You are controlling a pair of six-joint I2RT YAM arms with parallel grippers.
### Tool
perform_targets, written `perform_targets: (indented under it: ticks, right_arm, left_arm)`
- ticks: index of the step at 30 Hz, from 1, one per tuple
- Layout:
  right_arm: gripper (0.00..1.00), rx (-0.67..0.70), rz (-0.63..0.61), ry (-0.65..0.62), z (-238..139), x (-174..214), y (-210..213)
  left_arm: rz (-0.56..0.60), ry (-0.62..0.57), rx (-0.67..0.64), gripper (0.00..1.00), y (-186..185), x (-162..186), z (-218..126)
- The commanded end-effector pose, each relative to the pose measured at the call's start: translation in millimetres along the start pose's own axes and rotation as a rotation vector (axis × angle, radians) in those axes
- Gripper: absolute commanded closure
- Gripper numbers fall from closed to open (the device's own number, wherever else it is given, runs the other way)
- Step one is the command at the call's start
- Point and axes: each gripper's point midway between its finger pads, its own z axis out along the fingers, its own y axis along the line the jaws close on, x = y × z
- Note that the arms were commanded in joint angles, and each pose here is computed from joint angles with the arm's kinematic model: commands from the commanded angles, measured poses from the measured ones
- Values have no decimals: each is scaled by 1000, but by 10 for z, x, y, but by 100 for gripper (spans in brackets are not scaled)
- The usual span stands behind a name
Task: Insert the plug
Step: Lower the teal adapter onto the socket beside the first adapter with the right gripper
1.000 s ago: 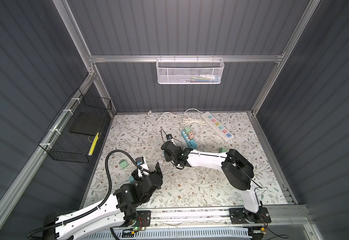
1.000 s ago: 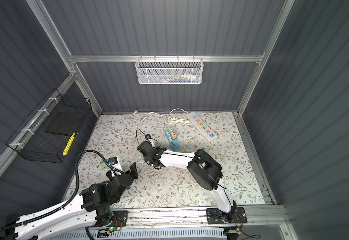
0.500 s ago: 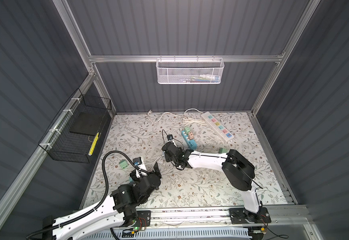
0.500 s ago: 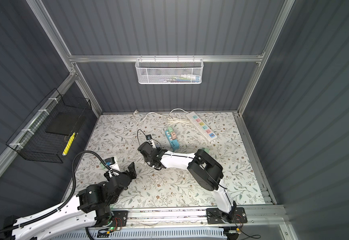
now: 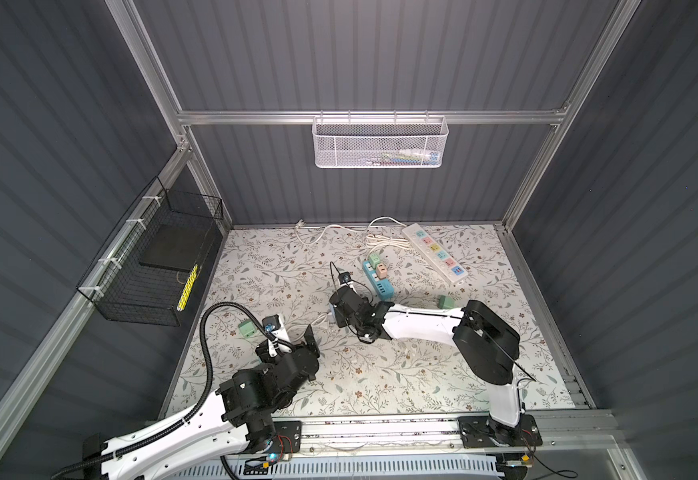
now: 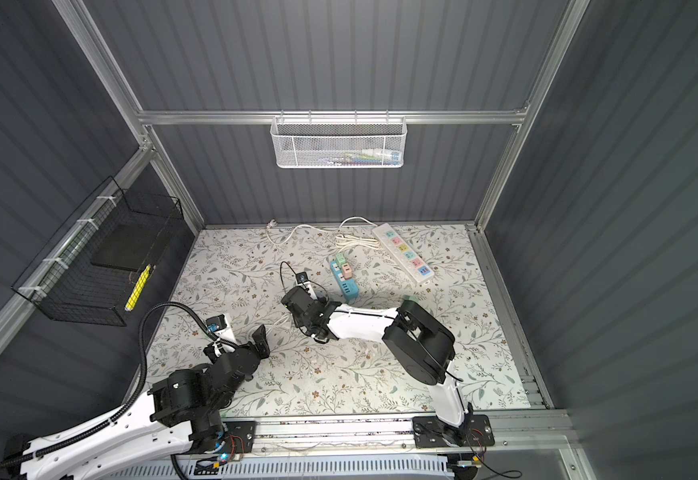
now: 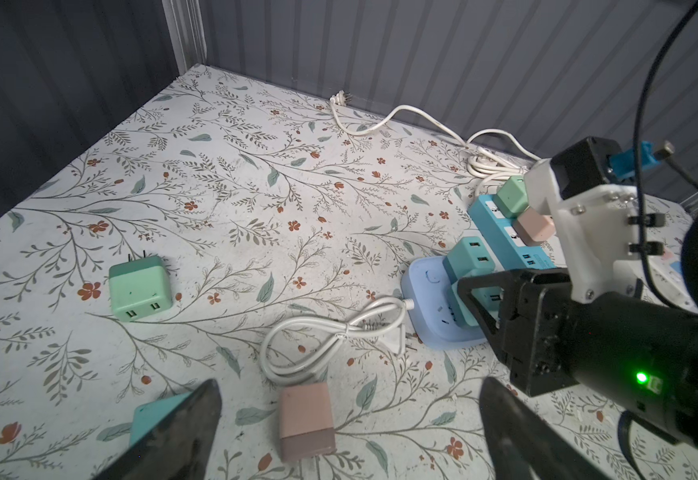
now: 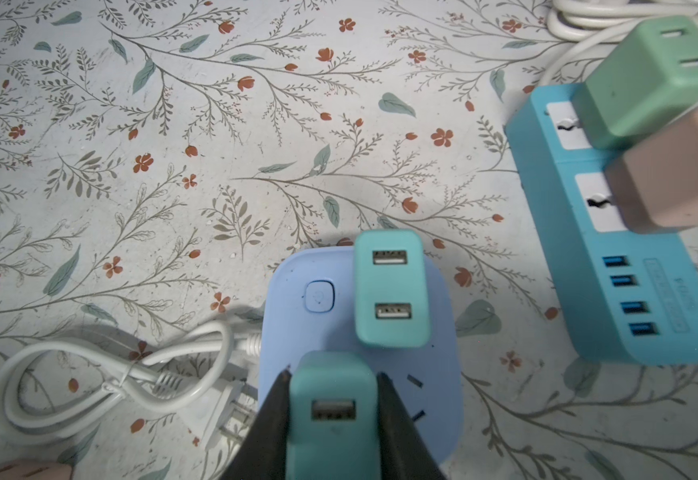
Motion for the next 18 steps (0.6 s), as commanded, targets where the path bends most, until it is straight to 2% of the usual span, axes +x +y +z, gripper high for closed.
perform_targets:
  ticks: [1,18]
  right_arm:
    - [85,128,-121,239,83,747,-447]
    - [85,113,-128,247,155,749,-338]
  left_arm:
    - [-19,-30,-23,3,55,-120,-37]
    - [-31,-40,-25,3,65,-142,-43]
